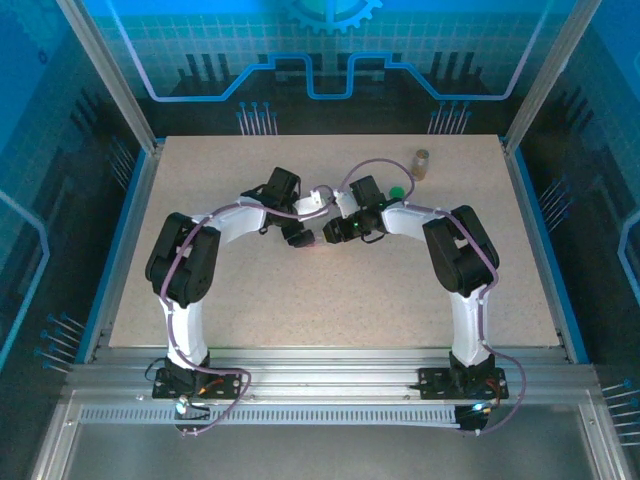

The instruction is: Sort the pills into containers

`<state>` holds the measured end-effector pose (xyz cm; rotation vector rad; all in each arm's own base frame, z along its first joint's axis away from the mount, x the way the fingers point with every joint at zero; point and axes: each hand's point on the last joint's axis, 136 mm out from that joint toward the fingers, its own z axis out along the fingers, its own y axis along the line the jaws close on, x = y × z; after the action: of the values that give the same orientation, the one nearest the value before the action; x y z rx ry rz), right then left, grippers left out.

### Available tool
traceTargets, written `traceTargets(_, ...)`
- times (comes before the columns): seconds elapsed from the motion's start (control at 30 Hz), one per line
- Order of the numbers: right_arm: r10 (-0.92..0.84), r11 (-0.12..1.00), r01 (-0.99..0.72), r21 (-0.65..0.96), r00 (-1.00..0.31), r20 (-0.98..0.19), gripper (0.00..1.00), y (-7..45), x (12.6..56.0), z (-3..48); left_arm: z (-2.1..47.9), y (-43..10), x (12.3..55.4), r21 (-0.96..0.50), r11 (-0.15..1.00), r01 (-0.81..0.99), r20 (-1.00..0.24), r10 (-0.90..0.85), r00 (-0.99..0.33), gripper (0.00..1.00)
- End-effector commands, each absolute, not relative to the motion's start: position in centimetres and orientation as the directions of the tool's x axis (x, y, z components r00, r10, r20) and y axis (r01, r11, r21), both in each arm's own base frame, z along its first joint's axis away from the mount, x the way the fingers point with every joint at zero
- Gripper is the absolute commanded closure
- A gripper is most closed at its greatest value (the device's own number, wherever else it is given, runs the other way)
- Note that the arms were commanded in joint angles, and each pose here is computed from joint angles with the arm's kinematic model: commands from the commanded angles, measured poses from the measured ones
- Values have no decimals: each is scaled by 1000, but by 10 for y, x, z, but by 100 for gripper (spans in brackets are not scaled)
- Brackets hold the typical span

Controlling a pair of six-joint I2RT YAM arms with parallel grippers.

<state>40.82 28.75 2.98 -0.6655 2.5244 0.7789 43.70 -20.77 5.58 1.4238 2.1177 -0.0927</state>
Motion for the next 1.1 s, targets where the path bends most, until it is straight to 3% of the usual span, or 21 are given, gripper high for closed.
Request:
traceTargets(0.0, -372, 792, -488, 368, -862, -344, 58, 260, 383, -19, 73, -207, 454, 303, 432, 849, -518, 823, -234, 11)
traceTargets(0.17, -379, 793, -491, 360, -861, -339, 58, 259, 382, -19, 68, -200, 467, 291, 479, 828, -527, 802, -279, 11)
traceTargets(0.77, -386, 810, -486, 329, -863, -325, 58, 255, 387, -23, 42, -199, 457, 243, 446, 862, -490, 823, -287, 11)
traceTargets(1.07, -373, 818, -481, 315, -861, -345, 57, 254, 392, -5, 106, -212, 457, 246, 503, 828, -640, 726, -251, 9)
